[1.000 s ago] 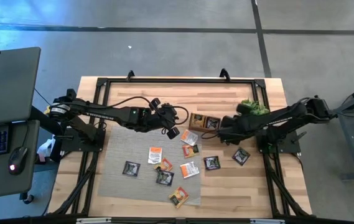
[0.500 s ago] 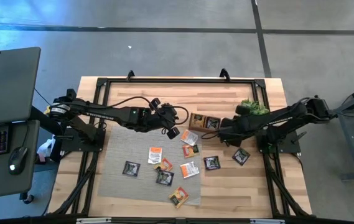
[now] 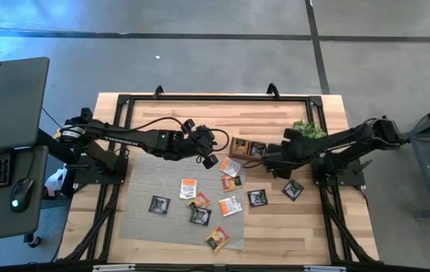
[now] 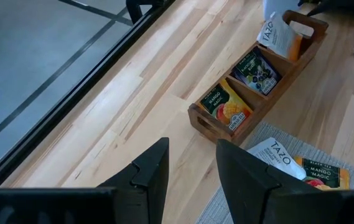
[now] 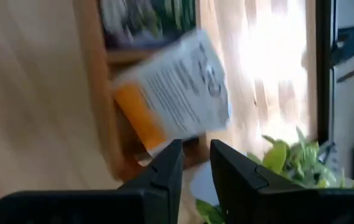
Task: Pick & Place Tea
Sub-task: Put the white orange tea bag in the right section of the wooden organizer
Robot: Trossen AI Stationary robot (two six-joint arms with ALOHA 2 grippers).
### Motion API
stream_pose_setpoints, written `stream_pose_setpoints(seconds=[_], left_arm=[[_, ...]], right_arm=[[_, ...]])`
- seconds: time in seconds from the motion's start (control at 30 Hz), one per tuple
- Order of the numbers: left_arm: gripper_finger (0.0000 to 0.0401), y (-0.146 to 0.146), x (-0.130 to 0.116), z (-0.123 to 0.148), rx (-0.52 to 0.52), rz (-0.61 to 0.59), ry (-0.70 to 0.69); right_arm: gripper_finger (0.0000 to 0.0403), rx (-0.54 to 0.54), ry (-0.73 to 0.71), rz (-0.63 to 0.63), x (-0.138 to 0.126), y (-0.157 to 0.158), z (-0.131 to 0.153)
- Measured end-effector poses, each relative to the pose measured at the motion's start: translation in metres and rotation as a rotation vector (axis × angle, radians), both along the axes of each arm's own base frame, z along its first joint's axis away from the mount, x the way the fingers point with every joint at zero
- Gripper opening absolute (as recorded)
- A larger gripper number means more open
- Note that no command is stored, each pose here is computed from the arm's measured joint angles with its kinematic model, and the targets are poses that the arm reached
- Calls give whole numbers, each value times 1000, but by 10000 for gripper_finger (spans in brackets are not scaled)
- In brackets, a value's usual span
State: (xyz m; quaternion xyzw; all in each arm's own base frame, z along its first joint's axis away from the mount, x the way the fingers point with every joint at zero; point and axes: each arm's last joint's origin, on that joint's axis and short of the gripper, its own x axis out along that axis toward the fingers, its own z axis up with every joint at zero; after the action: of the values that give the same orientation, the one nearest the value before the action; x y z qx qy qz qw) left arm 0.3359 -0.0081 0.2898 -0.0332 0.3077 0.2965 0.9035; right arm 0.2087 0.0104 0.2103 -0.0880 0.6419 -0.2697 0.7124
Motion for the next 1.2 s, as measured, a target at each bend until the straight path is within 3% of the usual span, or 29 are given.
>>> stream_pose_setpoints(seconds=[0.23,0.43,0.53,0.67,0.8,0.87,1.03,1.13,1.2], left_arm=[[131,0,0,0,0,0,-1],[131,-1,0,0,-16,-16,1],[131,-1,0,-1,-29,-29,3],[131,-1,0,-1,-29,-30,3],[131,-1,0,0,-23,-24,2],[131,-1,0,0,-22,-22,2],[131,-1,0,0,-21,-22,2],[131,-1,0,0,-21,-22,2],[131,-1,0,0,-21,-22,2]], right_arm=[[79,84,-326,101,35,18,25],[79,242,-670,319,66,37,12],[80,332,-652,527,71,43,-8],[80,303,-665,684,76,45,-29],[81,183,-588,718,79,41,-44],[81,174,-541,713,80,38,-53],[81,360,-554,791,85,49,-68],[81,403,-568,868,86,60,-70],[81,433,-610,826,87,64,-68]])
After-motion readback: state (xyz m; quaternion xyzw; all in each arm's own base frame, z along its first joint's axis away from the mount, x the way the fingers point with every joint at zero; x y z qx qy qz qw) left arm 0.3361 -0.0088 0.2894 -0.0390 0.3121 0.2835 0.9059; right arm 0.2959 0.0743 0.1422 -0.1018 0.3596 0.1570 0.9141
